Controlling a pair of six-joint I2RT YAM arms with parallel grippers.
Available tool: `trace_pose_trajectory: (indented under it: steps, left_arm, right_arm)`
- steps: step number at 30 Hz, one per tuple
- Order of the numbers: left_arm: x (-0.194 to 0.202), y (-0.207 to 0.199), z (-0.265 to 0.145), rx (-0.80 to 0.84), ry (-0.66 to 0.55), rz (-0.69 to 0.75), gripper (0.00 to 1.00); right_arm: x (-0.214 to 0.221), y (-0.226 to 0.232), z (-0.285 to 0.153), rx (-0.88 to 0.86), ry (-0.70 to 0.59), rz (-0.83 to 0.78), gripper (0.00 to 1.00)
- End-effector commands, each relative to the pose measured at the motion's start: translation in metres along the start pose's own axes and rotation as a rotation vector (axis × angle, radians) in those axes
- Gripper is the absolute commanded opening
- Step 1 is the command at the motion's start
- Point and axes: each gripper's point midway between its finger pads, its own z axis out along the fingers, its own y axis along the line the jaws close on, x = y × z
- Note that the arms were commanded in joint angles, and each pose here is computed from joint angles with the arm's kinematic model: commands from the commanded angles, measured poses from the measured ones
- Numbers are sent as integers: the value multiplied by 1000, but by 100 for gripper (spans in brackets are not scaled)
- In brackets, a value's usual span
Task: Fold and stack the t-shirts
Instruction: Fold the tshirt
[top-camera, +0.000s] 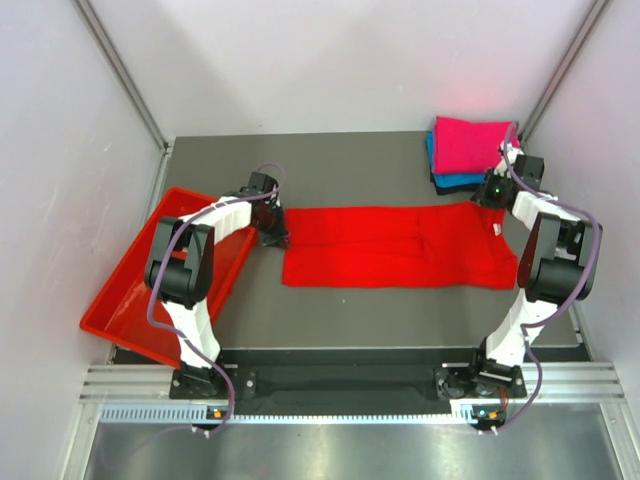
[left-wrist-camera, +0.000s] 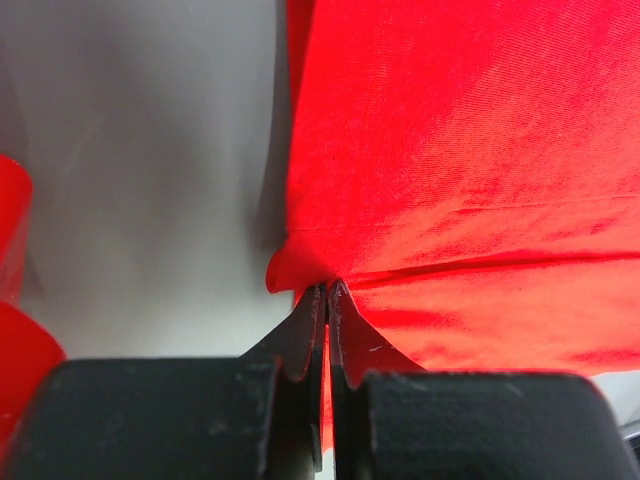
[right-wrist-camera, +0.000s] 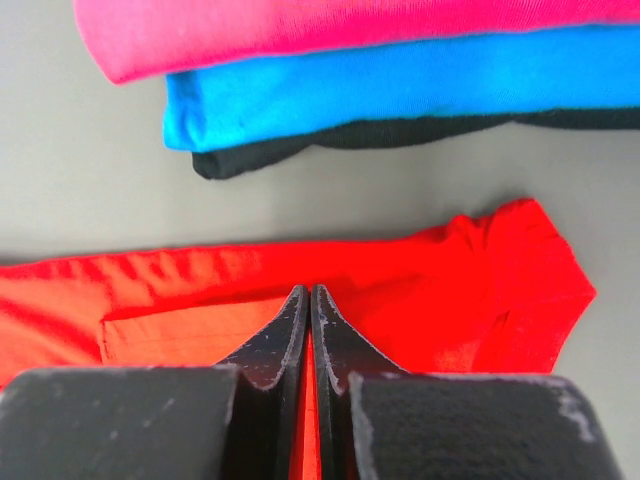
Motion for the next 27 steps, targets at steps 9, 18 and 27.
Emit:
trace_pose_trajectory:
  steps: [9, 18, 27]
  left_arm:
    - [-5, 9, -17, -58, -55, -10, 0]
    - [-4, 12, -17, -68, -57, -17, 0]
    - [-1, 14, -14, -77, -50, -22, 0]
  right_arm:
    - [-43, 10, -11, -28, -172, -41, 0]
    - [-56, 16, -13, -58, -221, -45, 0]
    - [-57, 20, -6, -89, -232, -43, 0]
